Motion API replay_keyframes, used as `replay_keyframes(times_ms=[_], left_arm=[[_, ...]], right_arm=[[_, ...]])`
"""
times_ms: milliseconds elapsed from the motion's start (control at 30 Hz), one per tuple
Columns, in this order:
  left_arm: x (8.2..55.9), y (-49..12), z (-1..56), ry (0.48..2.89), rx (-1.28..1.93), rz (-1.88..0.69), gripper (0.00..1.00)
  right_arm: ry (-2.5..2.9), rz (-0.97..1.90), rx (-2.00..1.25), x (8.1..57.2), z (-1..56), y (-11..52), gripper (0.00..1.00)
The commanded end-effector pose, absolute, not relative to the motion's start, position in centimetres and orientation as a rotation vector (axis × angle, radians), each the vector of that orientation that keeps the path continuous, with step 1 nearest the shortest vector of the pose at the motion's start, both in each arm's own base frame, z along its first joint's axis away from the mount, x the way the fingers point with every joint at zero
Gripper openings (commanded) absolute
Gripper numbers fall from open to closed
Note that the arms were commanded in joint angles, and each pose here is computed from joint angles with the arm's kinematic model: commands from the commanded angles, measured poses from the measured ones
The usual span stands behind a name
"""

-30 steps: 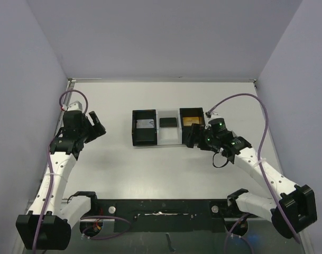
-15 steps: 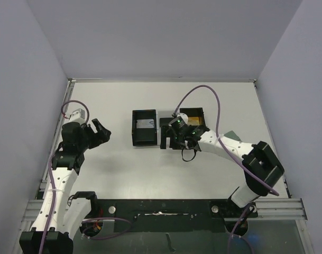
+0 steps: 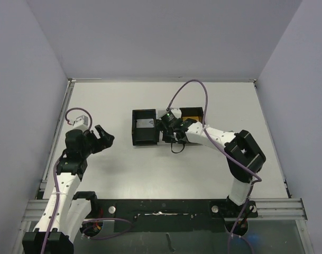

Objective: Take the credit cards out of the card holder

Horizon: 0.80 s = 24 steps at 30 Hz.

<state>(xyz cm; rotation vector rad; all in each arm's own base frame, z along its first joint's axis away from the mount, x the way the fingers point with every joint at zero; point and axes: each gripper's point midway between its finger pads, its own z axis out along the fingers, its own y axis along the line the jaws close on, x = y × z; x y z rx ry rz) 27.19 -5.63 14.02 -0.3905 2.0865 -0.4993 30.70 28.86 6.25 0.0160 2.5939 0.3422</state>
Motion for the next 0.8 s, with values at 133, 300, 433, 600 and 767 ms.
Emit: replay_keyframes(times_ms=[133,300,433,600,767], left_arm=[[28.8,-6.0,16.0,2.001,-0.357,-0.529,0.79],[28.8,-5.8,15.9,2.002,-0.36,-0.52,0.79],[28.7,-5.9,16.0,1.999,-0.353,-0.525,0.79],[29.0,-6.2,16.6,1.973,-0.323,-0.539,0.79],[28.8,-6.1,16.8,1.975,-0.31,-0.528,0.79]], right_arm=[[2.592,0.361,0.091,33.2,7.5,31.0,0.98],[2.598,0.431,0.074,33.7,7.4,32.6,0.98],[2.57,0.545,-0.001,33.5,9.7,33.7,0.98],[2.473,0.343,-0.138,32.5,17.2,28.4,0.98],[2.273,0.044,0.103,33.0,20.8,14.4,0.98]])
